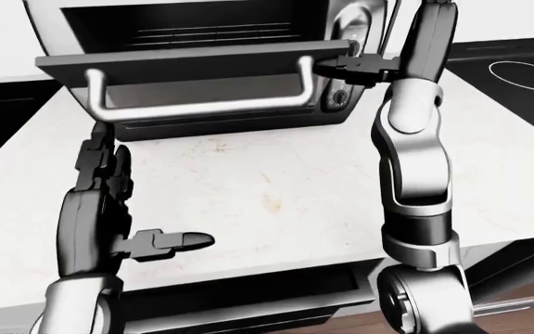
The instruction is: Close the toaster oven door.
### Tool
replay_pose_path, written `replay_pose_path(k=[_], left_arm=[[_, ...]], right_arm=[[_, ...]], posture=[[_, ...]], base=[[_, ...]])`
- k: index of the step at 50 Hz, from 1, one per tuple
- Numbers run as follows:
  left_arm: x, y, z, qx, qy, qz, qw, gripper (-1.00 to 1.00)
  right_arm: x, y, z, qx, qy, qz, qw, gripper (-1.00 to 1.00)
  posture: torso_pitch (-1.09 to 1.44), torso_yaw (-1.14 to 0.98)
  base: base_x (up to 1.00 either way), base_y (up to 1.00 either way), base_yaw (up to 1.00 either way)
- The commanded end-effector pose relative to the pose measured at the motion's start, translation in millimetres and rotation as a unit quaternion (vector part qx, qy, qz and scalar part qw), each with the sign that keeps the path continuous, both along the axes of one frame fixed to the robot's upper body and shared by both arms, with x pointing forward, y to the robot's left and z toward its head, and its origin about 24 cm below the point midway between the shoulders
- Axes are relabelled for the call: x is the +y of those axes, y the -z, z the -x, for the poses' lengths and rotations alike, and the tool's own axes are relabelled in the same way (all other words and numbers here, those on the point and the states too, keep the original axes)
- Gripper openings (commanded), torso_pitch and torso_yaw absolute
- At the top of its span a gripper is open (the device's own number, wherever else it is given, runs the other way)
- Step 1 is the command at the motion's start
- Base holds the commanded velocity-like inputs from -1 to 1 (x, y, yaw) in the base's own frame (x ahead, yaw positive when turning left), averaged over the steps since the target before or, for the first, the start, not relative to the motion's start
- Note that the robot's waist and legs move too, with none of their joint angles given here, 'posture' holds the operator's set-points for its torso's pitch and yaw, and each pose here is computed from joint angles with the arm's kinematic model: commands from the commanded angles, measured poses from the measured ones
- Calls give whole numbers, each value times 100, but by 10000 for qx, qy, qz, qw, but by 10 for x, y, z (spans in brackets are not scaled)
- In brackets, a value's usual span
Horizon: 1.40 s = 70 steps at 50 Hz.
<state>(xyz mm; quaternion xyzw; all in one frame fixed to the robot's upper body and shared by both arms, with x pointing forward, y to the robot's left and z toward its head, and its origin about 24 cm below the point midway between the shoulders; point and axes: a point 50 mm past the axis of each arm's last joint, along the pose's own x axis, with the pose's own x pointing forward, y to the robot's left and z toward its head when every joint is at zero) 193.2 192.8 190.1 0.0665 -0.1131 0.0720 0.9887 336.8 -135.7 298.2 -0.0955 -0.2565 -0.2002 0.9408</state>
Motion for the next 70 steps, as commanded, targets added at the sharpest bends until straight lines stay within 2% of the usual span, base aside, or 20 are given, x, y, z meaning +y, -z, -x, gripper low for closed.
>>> replay_pose_path(k=[1,18,43,70], left_arm=[[-136,-170,53,-572,556,-89,9968,100],[-247,-196,31,-532,816,-40,9952,100],[-424,-476,-79,-507,1238,-8,9910,100],[-437,-692,-217,-600,1320,-69,9894,100]], right_arm=[[141,-319,176,-892,-400,40,9952,100],[137,-336,183,-906,-398,30,9951,100],[144,-354,195,-921,-413,8,9949,100],[140,-339,206,-911,-419,-13,9950,100]], posture=[[0,0],[0,0],[0,0],[0,0]], base=[[0,0,0],[0,0,0],[0,0,0],[0,0,0]])
